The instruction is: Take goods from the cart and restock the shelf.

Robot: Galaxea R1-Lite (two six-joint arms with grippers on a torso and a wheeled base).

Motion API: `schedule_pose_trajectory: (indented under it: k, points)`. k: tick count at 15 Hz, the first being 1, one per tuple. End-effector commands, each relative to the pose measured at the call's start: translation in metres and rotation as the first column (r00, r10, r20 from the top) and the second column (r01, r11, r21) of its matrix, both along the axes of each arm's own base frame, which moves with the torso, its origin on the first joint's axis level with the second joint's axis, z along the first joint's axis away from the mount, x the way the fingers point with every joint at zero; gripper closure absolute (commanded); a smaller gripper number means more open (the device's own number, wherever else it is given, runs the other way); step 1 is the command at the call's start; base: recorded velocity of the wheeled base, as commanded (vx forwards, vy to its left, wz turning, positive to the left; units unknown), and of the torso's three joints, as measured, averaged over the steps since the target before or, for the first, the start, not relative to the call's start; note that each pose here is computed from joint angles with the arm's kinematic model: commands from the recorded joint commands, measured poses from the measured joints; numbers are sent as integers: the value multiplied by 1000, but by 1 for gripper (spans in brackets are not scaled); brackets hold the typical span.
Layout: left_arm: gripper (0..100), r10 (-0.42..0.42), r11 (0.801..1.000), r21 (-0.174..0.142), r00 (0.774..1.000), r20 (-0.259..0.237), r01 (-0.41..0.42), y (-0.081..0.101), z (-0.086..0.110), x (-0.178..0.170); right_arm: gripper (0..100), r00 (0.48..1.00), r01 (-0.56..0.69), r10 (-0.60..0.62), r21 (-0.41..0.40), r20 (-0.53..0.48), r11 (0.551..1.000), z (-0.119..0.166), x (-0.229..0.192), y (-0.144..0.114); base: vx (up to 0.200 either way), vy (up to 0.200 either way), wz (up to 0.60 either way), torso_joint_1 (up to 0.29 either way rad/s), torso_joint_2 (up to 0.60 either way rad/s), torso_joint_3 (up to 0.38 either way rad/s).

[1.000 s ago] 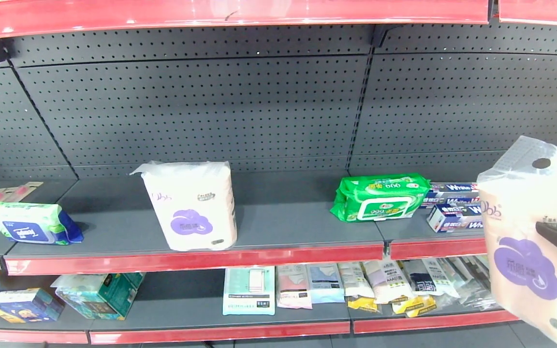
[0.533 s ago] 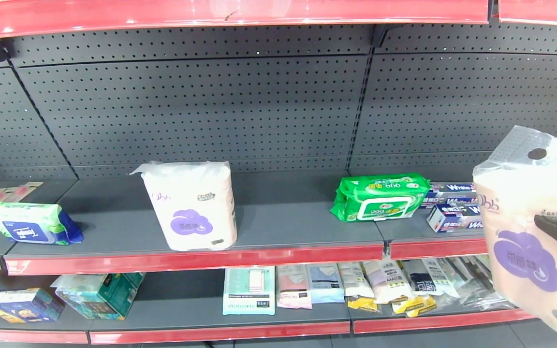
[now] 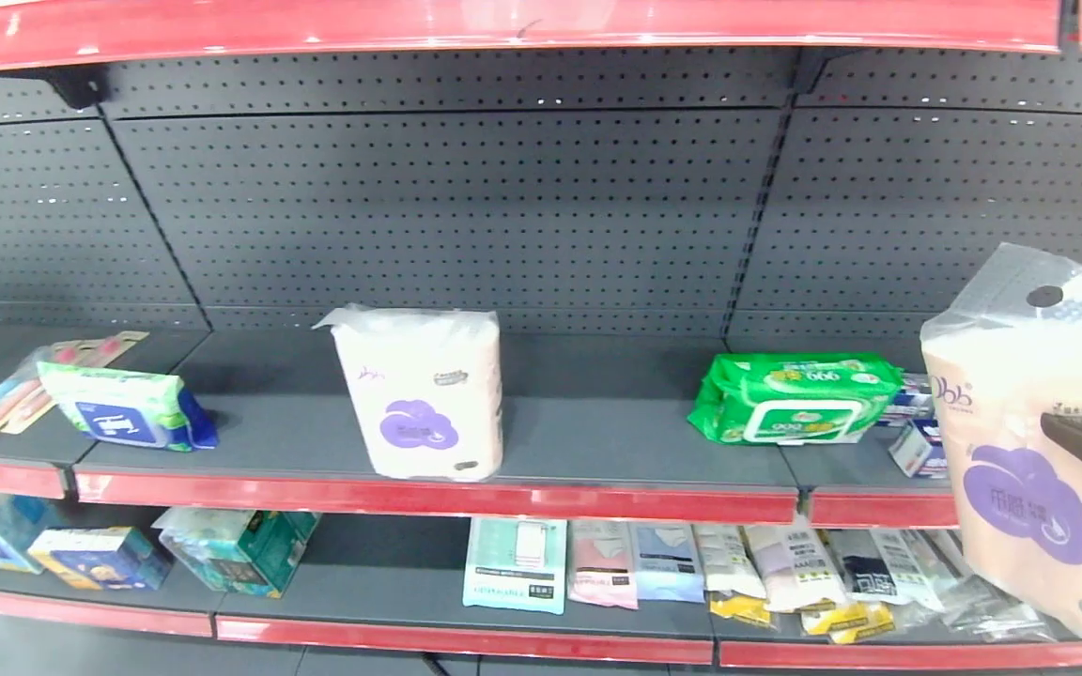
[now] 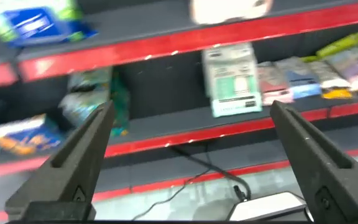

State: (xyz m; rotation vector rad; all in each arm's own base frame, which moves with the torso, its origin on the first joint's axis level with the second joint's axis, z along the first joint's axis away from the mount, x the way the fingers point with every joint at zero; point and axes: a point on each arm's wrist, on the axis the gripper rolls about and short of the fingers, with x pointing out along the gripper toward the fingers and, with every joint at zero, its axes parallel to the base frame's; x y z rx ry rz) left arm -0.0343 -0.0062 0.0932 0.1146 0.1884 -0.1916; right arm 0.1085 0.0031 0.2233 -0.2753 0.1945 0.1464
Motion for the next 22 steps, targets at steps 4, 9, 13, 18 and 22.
schedule_pose_trajectory:
  k: [4, 9, 13, 18, 22]
  points:
    - [0, 0, 1000, 0, 1000, -3, 0, 0, 0, 0, 100, 1000, -1, 1, 3, 16, 1000, 6, 2, 0, 0, 0, 600, 5, 5, 4]
    - [0, -6, 1000, -6, 1000, -4, 6, 0, 0, 0, 100, 993, -100, 98, 23, 67, 995, 25, 8, 3, 0, 0, 0, 0, 0, 0]
    - [0, 20, 995, -100, 999, 49, -15, 0, -7, 8, 100, 975, -220, 216, 92, 47, 971, 32, 42, 18, 0, 0, 0, 0, 0, 0]
    - [0, 314, 945, -128, 946, 84, -303, 6, -9, 15, 100, 970, -243, 241, 104, 28, 964, 22, 77, 27, 0, 0, 0, 0, 0, 0]
    - [0, 355, 931, -123, 931, 87, -344, 7, -10, 16, 100, 969, -247, 246, 125, 20, 961, 22, 81, 29, 0, 0, 0, 0, 0, 0]
